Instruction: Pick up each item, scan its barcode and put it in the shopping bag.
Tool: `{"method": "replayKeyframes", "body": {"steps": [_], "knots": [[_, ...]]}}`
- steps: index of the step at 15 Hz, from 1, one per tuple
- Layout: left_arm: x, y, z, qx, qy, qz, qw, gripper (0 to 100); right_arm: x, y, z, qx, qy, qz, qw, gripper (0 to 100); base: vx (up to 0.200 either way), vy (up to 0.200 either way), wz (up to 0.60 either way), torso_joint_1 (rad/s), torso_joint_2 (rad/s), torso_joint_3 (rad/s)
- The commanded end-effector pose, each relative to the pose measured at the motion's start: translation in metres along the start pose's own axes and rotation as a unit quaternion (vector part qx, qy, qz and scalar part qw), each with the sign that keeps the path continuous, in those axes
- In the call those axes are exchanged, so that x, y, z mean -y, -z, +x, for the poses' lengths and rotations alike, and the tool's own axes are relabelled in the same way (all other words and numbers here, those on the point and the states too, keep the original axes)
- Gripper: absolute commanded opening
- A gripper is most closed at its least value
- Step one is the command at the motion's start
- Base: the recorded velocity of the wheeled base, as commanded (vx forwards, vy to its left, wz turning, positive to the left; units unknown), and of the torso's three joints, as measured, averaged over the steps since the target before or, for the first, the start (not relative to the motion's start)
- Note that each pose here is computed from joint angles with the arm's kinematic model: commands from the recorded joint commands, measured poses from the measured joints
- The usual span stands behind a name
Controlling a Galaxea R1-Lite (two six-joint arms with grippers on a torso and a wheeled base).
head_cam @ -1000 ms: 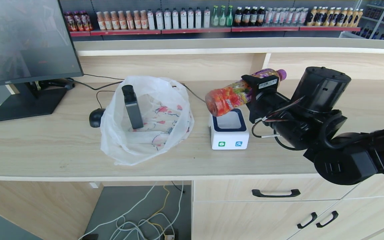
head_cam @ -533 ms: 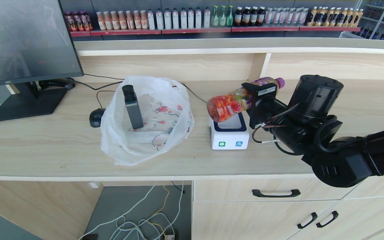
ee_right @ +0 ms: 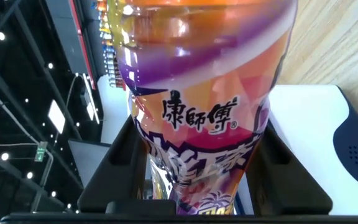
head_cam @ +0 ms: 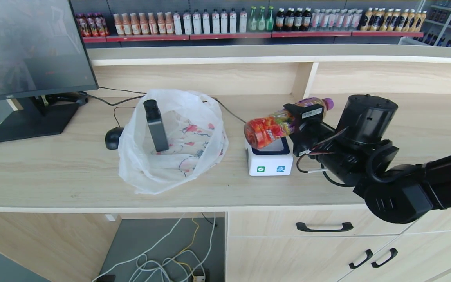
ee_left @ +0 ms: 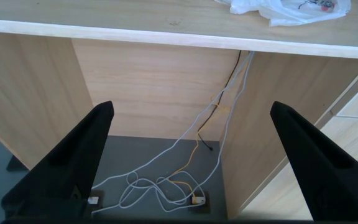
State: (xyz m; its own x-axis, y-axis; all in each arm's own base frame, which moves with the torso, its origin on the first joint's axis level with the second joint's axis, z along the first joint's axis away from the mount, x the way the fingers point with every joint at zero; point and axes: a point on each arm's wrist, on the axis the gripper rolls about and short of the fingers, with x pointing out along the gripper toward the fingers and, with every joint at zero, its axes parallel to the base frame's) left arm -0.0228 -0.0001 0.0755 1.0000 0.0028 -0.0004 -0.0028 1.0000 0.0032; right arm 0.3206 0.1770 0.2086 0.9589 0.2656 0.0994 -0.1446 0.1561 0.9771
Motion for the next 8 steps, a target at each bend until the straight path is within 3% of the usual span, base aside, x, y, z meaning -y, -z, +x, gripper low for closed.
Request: {"method": "replayKeyframes", "body": {"steps": [1, 8], "knots": [[0.0000, 0.0000, 0.0000, 0.000, 0.000, 0.000, 1.0000, 100, 0.0023, 0.0003, 0.0007, 0.000, 0.003, 0.000, 1.000, 0, 0.000, 0.000, 0.00, 0.000, 0.00, 0.000], [0.0000, 0.0000, 0.0000, 0.000, 0.000, 0.000, 1.0000, 100, 0.0004, -0.0022, 0.0037, 0.004, -0.002, 0.001, 1.000, 0, 0.000, 0.000, 0.00, 0.000, 0.00, 0.000]]}}
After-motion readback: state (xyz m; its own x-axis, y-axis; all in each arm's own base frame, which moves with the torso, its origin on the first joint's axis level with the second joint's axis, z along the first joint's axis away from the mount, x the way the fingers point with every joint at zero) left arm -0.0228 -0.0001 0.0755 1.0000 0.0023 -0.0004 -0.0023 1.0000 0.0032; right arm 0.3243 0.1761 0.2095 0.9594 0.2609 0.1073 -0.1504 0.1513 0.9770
